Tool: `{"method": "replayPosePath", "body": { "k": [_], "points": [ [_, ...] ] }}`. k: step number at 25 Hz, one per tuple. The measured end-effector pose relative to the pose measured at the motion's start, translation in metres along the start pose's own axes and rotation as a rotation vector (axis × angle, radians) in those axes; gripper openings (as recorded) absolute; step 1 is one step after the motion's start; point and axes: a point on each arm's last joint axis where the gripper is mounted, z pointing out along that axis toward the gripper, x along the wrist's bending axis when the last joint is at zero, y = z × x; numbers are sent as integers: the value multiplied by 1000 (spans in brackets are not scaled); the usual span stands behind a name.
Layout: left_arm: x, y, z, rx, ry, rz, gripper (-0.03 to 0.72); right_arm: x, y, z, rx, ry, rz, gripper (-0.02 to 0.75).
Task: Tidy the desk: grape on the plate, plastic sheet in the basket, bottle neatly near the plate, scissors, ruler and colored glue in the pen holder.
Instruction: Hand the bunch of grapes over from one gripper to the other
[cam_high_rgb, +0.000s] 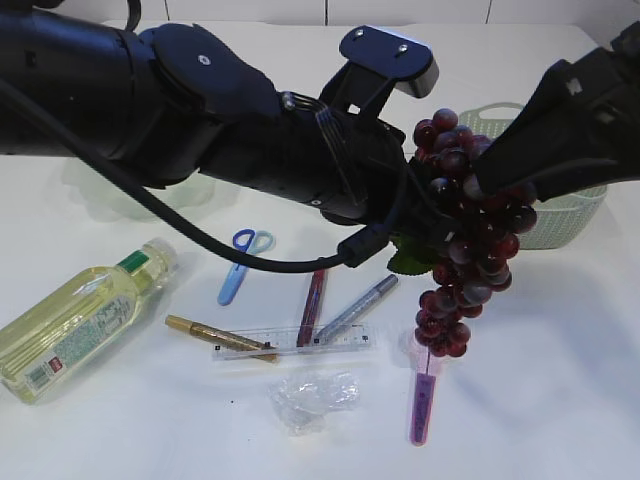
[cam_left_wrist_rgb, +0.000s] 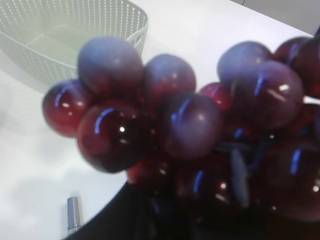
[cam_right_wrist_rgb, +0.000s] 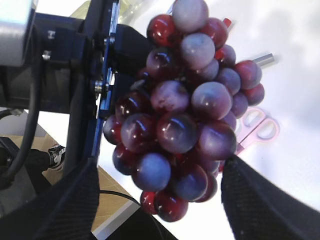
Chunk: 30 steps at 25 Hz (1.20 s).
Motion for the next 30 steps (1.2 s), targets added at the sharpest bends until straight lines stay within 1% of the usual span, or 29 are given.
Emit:
{"method": "replayPosePath", "body": {
  "k": [8,14,18,22,26,30],
  "points": [
    [12,0,-5,3,6,-24,90,0,0,0,-2,-1,0,587],
    [14,15,-26,-50,13,-22,90,0,0,0,-5,-3,2,587],
    [23,22,-39,-77,31,-31,90,0,1,0,-6,-3,2,587],
    [35,20,-43,-69,39,-48,90,0,1,0,-9,2,4,587],
    [41,19,-45,-64,45,-59,90,1,1,0,-11,6,6,587],
    [53,19,-52,-69,69,-65,90,1,1,0,-12,9,8,587]
  ]
}}
